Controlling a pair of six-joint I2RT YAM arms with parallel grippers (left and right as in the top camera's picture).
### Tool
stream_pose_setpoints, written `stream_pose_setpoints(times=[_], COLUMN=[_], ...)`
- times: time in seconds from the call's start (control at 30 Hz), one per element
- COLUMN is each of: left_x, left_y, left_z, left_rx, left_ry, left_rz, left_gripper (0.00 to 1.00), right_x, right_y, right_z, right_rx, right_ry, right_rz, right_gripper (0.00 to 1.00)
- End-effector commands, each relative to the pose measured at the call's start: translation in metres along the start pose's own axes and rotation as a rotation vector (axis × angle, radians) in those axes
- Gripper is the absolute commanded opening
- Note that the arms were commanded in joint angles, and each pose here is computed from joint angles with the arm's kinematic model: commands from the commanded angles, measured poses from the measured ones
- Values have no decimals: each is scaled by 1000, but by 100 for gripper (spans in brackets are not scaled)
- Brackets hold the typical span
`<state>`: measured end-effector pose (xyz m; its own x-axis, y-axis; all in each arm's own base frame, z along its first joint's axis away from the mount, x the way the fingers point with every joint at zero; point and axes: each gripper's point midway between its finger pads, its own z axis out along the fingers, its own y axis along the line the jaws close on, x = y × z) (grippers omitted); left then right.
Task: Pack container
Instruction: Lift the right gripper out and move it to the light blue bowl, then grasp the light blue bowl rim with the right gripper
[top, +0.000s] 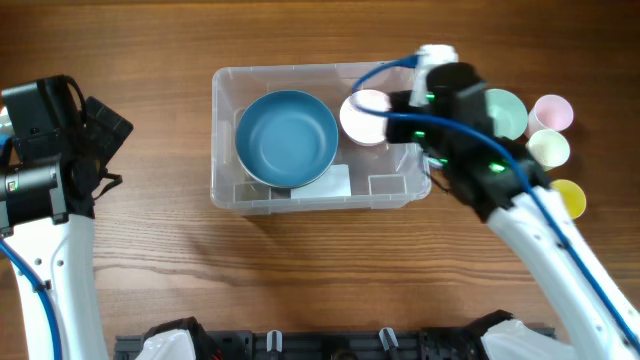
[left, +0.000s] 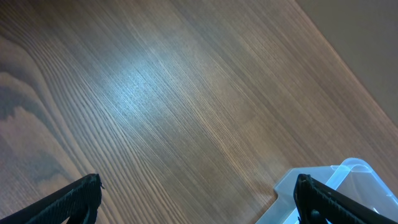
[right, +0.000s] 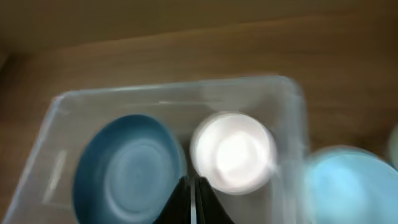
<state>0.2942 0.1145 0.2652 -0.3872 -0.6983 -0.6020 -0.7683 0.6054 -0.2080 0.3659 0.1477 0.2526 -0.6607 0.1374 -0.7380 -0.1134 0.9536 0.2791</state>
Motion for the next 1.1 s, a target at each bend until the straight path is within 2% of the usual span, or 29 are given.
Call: stream_pose_setpoints(times=[0.0, 0.13, 0.23, 0.27, 0.33, 0.43, 0.47, 0.53, 0.63, 0.67, 1.07], left_x=[-6, -6, -6, -6, -6, -6, -6, -6, -6, -6, -6], left_y=[0, 0, 0, 0, 0, 0, 0, 0, 0, 0, 0], left_z=[-5, -5, -5, -5, -5, -5, -5, -5, -5, -5, -5], left_rx=[7, 6, 6, 6, 6, 6, 6, 6, 6, 6, 6], left_ry=[-17, -17, -17, -17, -17, -17, -17, -17, -17, -17, -17], left_rz=[-12, -12, -12, -12, -12, -12, -12, -12, -12, -12, -12], left_gripper=[100, 100, 100, 100, 100, 100, 100, 100, 100, 100, 100], right_x=[-14, -8, 1, 4, 9, 22, 26, 33, 45, 48, 95], right_y=[-52, -85, -93, -94, -101, -124, -129, -137, -151, -155, -197], right_z=[-28, -40, -40, -41, -43, -49, -48, -46, -40, -38, 11], right_rx=[138, 203, 214, 224, 265, 401, 427, 450, 489, 496, 566], right_ry=[-46, -16, 25, 36, 50, 47, 48, 53, 81, 94, 271], right_rz=[158, 219, 234, 228, 240, 433, 473, 529, 573, 582, 726], right_gripper=[4, 4, 40, 48, 49, 50, 56, 85, 97, 100, 99])
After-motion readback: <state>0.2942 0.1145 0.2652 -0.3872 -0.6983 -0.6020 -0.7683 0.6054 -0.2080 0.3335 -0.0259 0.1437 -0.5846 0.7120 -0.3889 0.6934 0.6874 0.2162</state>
